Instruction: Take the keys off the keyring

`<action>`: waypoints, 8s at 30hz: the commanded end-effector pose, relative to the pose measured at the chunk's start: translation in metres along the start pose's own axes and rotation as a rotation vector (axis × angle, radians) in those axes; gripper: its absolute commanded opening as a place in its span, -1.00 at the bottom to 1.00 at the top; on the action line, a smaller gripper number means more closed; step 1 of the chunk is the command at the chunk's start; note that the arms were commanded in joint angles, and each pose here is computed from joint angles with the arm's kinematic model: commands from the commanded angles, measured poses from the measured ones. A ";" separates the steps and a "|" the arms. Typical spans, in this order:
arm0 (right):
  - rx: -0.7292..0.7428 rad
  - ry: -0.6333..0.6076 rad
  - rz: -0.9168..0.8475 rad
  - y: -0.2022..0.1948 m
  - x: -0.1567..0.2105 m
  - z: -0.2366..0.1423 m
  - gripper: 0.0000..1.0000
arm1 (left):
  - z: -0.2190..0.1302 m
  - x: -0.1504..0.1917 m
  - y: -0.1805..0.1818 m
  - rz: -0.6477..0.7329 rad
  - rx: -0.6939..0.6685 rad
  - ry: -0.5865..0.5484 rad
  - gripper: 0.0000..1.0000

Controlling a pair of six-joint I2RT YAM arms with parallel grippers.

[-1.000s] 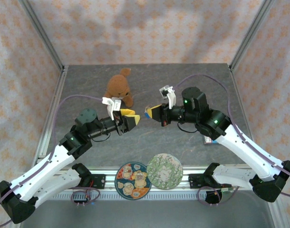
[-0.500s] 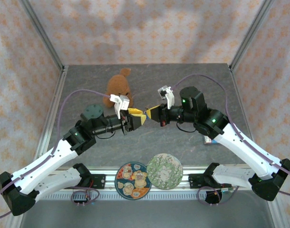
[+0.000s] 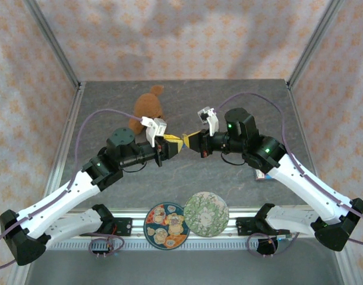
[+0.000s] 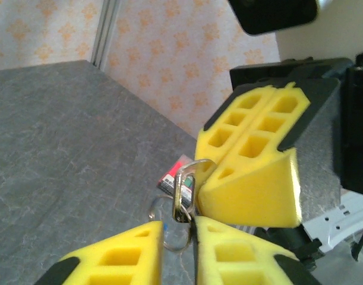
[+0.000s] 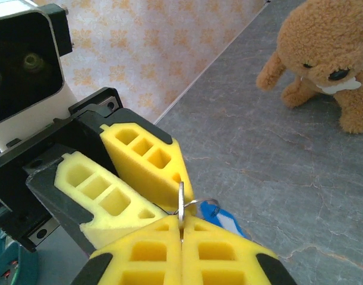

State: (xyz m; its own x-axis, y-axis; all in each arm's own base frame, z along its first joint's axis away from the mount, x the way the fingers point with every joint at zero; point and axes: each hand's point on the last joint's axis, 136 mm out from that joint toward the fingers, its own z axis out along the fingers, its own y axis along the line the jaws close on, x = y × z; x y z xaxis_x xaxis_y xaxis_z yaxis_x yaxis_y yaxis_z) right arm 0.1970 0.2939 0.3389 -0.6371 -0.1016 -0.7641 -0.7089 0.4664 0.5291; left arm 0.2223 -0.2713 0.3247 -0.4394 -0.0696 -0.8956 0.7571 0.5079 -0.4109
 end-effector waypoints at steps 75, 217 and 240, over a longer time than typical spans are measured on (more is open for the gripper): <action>-0.181 -0.059 -0.088 0.027 -0.035 -0.016 -1.00 | -0.022 -0.029 -0.001 0.422 -0.027 -0.421 0.28; -0.242 -0.131 -0.050 0.044 -0.051 -0.031 -1.00 | -0.006 -0.057 -0.024 0.546 -0.007 -0.469 -0.73; -0.241 -0.131 -0.046 0.043 -0.049 -0.031 -1.00 | -0.012 -0.064 -0.032 0.542 0.020 -0.497 -0.80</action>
State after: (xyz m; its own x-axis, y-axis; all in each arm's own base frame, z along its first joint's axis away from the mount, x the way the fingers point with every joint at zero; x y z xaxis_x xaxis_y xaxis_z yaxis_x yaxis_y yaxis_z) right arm 0.1925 0.2960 0.3920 -0.6099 -0.0376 -0.7916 -0.7697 0.2658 0.5805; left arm 0.2318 -0.2772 0.3650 0.1988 -0.1224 -0.9724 0.8128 0.5750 0.0938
